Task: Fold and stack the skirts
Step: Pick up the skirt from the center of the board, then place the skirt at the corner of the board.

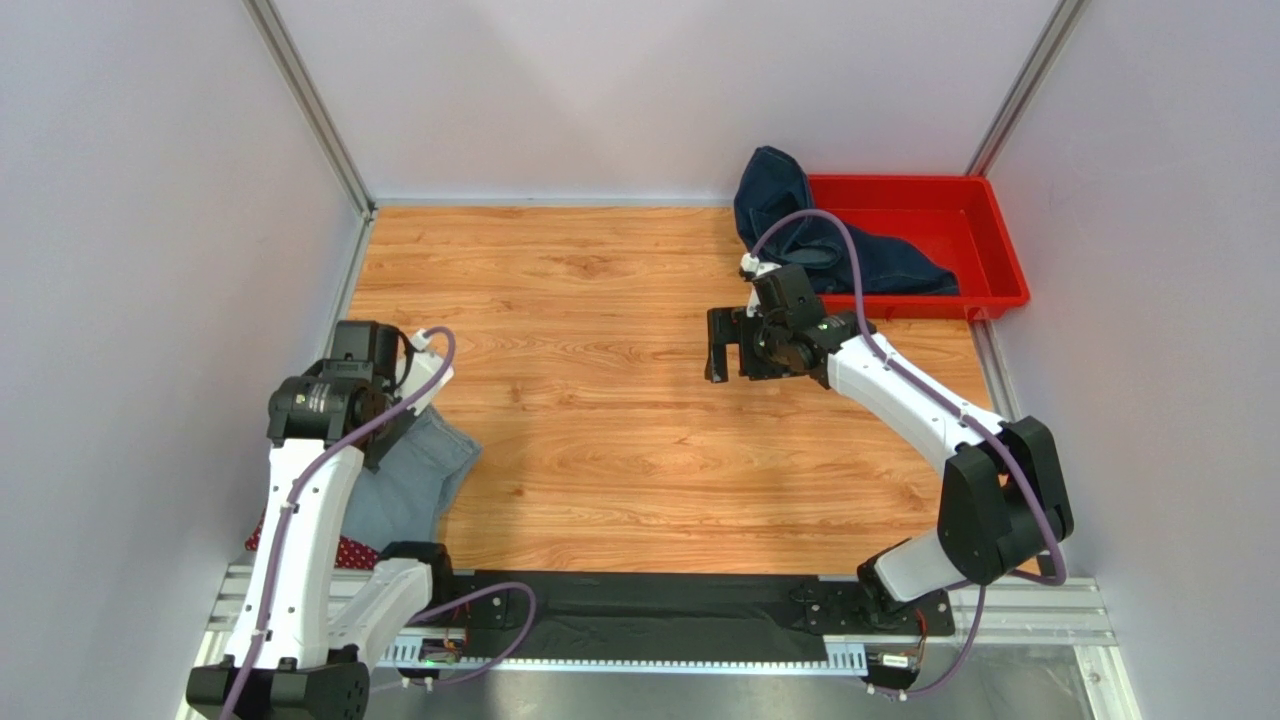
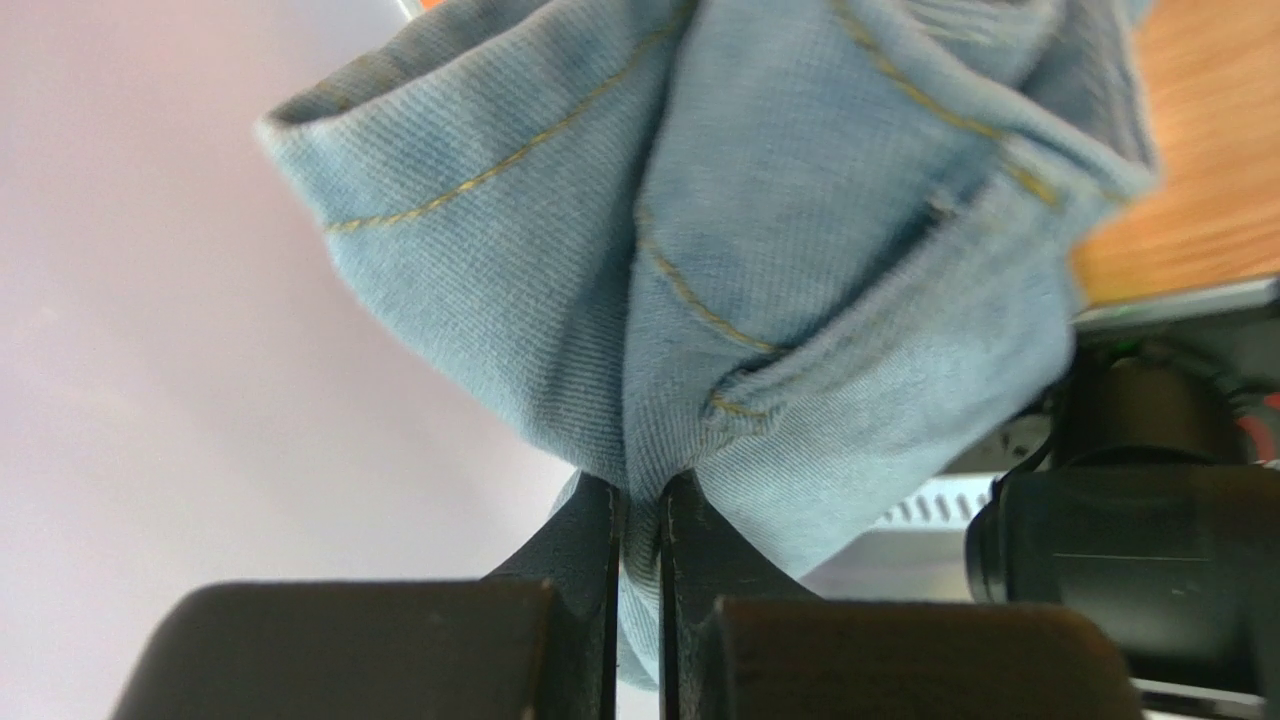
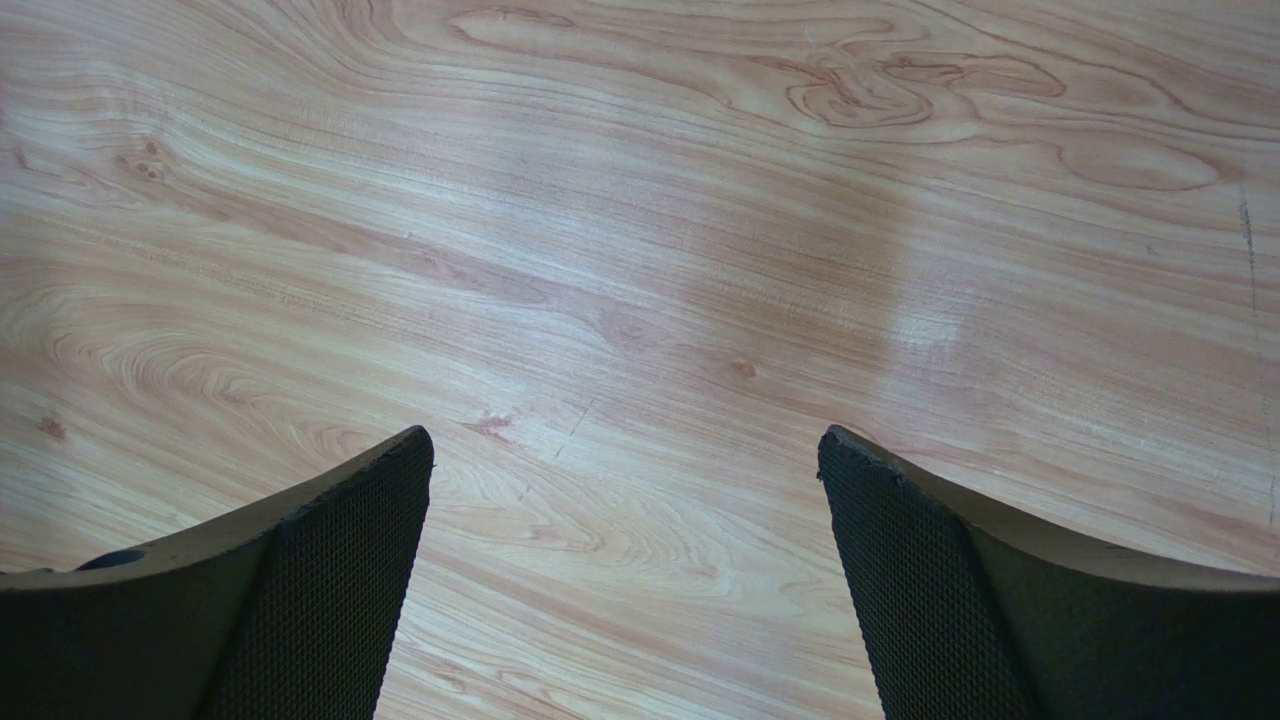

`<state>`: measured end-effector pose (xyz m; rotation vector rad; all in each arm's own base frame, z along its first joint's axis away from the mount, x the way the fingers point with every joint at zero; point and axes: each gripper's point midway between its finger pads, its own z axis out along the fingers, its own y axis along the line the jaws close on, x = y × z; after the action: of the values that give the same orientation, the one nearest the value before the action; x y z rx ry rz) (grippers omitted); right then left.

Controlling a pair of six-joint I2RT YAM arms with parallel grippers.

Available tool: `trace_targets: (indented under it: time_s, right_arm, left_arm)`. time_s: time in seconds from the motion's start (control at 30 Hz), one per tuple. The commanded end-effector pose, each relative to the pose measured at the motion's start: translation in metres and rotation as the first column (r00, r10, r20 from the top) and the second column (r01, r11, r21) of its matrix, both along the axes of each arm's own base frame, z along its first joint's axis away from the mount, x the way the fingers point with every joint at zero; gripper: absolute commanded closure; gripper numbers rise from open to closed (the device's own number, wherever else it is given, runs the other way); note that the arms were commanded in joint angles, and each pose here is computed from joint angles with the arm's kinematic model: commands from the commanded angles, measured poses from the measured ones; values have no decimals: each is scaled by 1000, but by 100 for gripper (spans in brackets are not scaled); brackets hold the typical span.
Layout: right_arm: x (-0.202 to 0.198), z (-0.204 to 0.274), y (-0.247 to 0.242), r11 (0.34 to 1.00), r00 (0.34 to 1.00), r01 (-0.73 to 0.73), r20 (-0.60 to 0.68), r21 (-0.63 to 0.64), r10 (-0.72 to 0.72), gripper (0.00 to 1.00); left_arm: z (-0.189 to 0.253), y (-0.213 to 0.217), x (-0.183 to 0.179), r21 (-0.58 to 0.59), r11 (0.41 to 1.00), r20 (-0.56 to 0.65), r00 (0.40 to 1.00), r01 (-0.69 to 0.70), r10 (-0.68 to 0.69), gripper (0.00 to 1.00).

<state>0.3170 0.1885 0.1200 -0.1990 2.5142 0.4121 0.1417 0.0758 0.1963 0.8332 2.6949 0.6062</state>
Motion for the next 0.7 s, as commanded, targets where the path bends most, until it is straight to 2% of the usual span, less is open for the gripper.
trace_targets:
  time_s: [0.0,0.2,0.37,0.5,0.6,0.67]
  right_arm:
    - [6,15,2,1000,998,-20,55,6,20,0]
    - [5,14,1,1000,999,-16,49,3,15,0]
    - [9,15,4,1000,999,-12,47,10,12,0]
    - [10,17,6,1000,999,-20,45,15,19,0]
    - [10,18,5,1000,999,-21,49,10,20,0]
    - [10,16,5,1000,999,-22,45,6,21,0]
  left_arm:
    - [14,-21,-26,-128,991,-72,997,27,-36,100]
    - [22,-10,-49,-72,997,-128,992,-25,16,100]
    - [37,4,-55,10,999,-81,996,-40,41,100]
    - [37,5,-56,18,1000,-87,996,-20,21,100]
    - [26,4,-59,12,1000,-142,990,4,-2,100]
    - [7,5,-66,2,1000,-225,974,7,-6,100]
